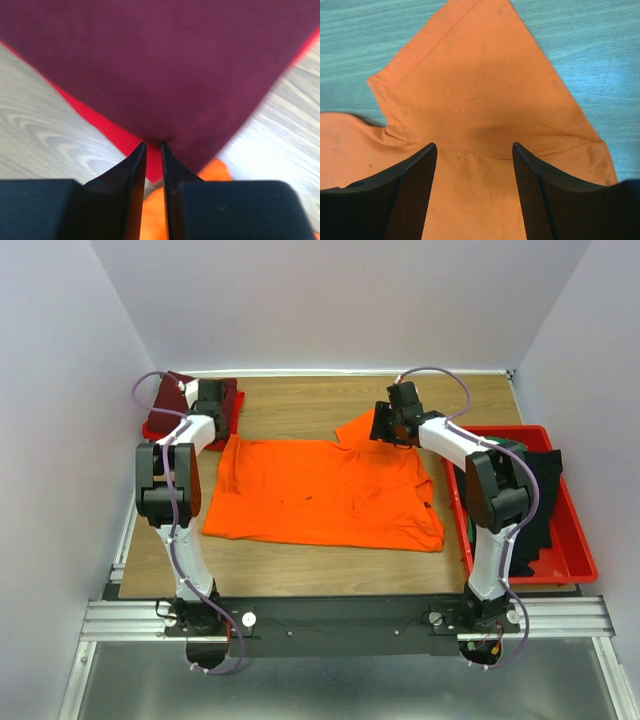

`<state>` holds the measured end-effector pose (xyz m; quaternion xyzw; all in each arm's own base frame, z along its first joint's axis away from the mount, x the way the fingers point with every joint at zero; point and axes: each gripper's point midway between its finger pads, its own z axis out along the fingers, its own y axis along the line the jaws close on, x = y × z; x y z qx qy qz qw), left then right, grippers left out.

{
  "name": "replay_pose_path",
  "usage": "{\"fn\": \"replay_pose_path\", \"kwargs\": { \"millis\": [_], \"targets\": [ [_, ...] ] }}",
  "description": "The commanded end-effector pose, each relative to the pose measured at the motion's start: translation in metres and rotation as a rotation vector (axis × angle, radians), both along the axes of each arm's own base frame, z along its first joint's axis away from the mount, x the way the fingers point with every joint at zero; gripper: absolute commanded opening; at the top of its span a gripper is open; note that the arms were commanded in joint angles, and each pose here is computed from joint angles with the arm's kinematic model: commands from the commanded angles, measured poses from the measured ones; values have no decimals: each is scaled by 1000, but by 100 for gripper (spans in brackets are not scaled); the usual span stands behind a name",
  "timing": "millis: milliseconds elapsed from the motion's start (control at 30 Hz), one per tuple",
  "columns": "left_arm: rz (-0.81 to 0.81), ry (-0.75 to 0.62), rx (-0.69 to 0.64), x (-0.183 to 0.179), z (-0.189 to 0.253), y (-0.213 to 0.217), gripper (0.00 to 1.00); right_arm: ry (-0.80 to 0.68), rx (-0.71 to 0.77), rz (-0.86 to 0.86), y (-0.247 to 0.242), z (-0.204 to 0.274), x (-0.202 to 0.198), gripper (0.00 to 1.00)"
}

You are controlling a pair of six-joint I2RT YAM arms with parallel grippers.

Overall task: Fold and stack the t-shirts
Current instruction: Fold the tshirt

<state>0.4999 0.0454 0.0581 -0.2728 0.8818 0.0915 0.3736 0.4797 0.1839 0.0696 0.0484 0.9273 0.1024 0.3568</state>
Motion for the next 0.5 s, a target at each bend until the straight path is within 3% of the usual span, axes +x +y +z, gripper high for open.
{"fn": "replay_pose_path", "kwargs": {
  "millis": [0, 267, 467],
  "targets": [
    [52, 26, 23, 6, -8, 22, 22, -29, 19, 38, 7, 6, 11, 68],
    [49, 39, -43, 24, -36, 34, 22, -23, 23, 50, 8, 4, 8, 68],
    [17, 19, -55, 47, -31, 37, 24, -19, 12, 50, 7, 1, 7, 69]
  ]
}}
